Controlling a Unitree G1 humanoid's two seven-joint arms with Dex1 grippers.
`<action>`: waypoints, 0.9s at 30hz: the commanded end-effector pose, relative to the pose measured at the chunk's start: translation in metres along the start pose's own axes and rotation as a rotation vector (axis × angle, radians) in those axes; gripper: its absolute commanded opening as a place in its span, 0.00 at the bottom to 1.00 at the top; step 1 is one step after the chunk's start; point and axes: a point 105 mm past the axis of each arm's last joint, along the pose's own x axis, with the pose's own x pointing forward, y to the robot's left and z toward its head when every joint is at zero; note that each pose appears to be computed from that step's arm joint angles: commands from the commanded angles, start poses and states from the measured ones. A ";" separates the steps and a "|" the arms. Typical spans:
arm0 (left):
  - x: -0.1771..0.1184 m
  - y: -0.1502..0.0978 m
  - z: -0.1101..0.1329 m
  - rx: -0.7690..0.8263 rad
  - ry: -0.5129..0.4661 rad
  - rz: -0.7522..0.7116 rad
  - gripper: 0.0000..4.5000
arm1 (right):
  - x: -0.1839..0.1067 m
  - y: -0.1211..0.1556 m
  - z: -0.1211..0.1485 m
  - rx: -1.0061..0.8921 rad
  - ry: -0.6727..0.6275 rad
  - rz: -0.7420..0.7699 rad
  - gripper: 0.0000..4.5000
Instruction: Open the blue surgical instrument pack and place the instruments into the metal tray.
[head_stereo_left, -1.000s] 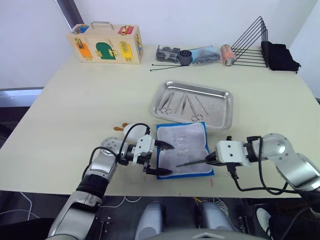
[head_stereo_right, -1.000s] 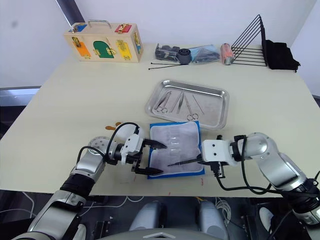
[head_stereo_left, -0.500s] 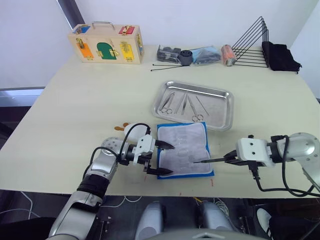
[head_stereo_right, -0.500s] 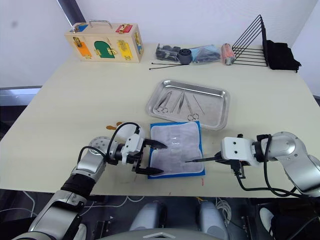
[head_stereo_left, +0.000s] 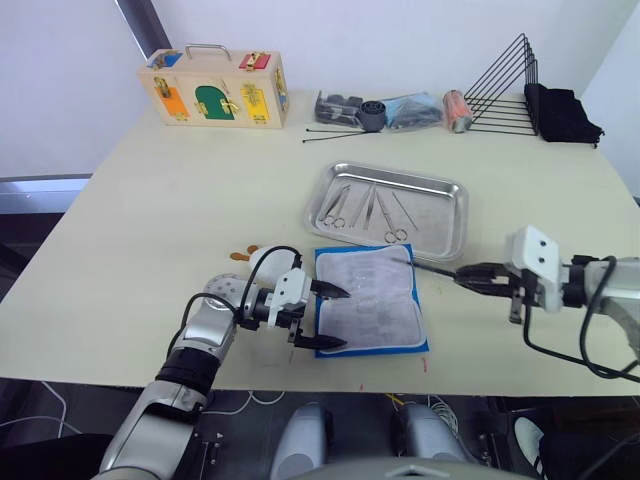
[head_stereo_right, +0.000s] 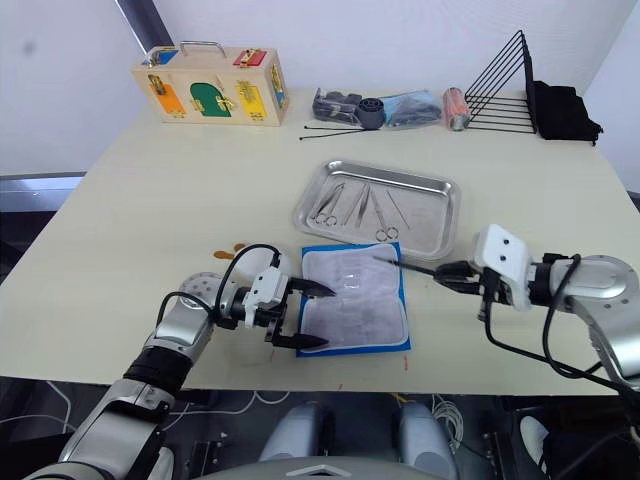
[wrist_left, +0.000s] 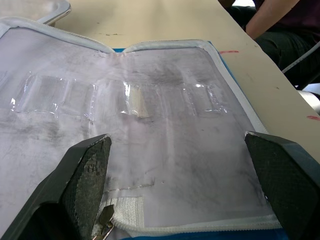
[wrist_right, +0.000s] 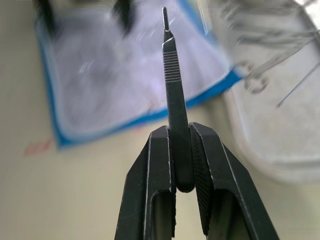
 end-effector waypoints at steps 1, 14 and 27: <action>0.010 -0.034 -0.049 -0.211 0.116 -0.099 1.00 | 0.007 -0.025 0.008 0.086 -0.045 -0.190 0.01; 0.008 -0.035 -0.049 -0.215 0.119 -0.092 1.00 | 0.053 -0.053 0.005 0.424 -0.050 -0.514 0.01; 0.007 -0.035 -0.049 -0.215 0.122 -0.090 1.00 | 0.088 -0.071 -0.009 0.606 0.016 -0.716 0.01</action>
